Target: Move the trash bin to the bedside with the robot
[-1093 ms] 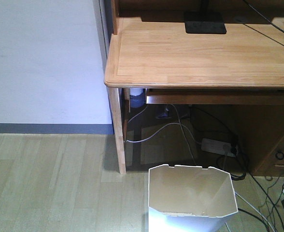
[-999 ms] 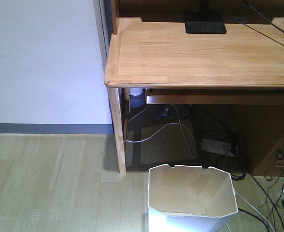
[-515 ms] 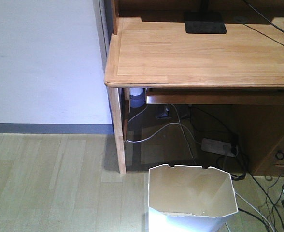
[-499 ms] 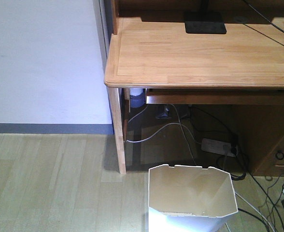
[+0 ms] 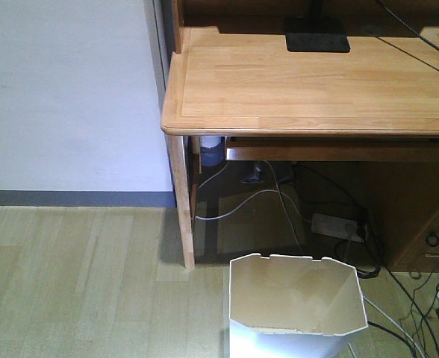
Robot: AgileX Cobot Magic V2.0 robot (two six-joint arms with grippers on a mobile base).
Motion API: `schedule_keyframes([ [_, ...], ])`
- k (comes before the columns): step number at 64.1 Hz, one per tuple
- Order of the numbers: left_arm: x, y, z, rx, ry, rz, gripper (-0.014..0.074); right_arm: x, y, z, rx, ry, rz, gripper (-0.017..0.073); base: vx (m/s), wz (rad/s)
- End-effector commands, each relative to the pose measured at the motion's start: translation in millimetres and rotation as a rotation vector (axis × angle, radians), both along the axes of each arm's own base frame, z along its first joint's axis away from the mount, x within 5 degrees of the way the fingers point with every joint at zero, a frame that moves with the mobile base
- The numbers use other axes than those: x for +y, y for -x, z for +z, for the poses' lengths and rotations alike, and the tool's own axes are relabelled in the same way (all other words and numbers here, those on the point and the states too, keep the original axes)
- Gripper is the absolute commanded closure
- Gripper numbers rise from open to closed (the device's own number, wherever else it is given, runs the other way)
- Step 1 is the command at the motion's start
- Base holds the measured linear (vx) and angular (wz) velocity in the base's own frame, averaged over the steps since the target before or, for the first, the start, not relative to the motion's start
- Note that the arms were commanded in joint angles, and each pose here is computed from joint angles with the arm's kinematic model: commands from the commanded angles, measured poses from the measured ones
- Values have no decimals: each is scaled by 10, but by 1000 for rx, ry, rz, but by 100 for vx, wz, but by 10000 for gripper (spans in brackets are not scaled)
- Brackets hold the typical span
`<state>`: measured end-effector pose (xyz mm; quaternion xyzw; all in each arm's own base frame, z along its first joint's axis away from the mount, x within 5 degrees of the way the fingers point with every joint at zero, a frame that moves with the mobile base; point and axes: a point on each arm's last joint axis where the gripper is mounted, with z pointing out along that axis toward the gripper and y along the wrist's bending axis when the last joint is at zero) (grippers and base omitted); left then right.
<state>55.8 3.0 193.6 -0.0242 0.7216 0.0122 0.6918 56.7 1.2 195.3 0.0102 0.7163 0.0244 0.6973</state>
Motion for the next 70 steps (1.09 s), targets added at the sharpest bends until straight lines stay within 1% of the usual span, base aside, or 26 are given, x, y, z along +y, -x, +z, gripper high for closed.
schedule_keyframes([
  [1,-3,14,139,-99,4,-3,600,-3,4,41,-102,11,-5,568,0,0],
  [3,-3,14,139,-99,4,-3,600,-3,5,59,-118,9,-5,568,0,0],
  [6,-3,14,139,-99,4,-3,600,-3,10,96,-156,-19,-5,568,0,0],
  [8,-3,14,139,-99,4,-3,600,-4,14,126,-190,-26,-5,568,0,0],
  [18,-3,14,139,-99,4,-3,600,-7,54,306,-345,-11,-7,568,0,0],
  [25,-3,14,139,-99,4,-3,600,-7,63,476,-369,-8,-8,568,0,0],
  [34,-3,14,139,-99,4,-3,600,-3,-23,677,-288,1,-7,568,0,0],
  [40,-3,14,139,-99,4,-3,600,-1,-148,822,-227,10,-7,568,0,0],
  [50,-3,14,139,-99,4,-3,600,3,-404,1022,-131,9,-6,568,0,0],
  [56,-3,14,139,-99,4,-3,600,5,-531,1021,-65,11,-6,568,0,0],
  [62,-3,14,139,-99,4,-3,600,6,-614,971,-29,11,-6,568,0,0],
  [67,-3,14,139,-99,4,-3,600,7,-674,922,13,-18,-7,568,0,0],
  [70,-3,14,139,-99,4,-3,600,7,-695,888,46,-15,-7,568,0,0],
])
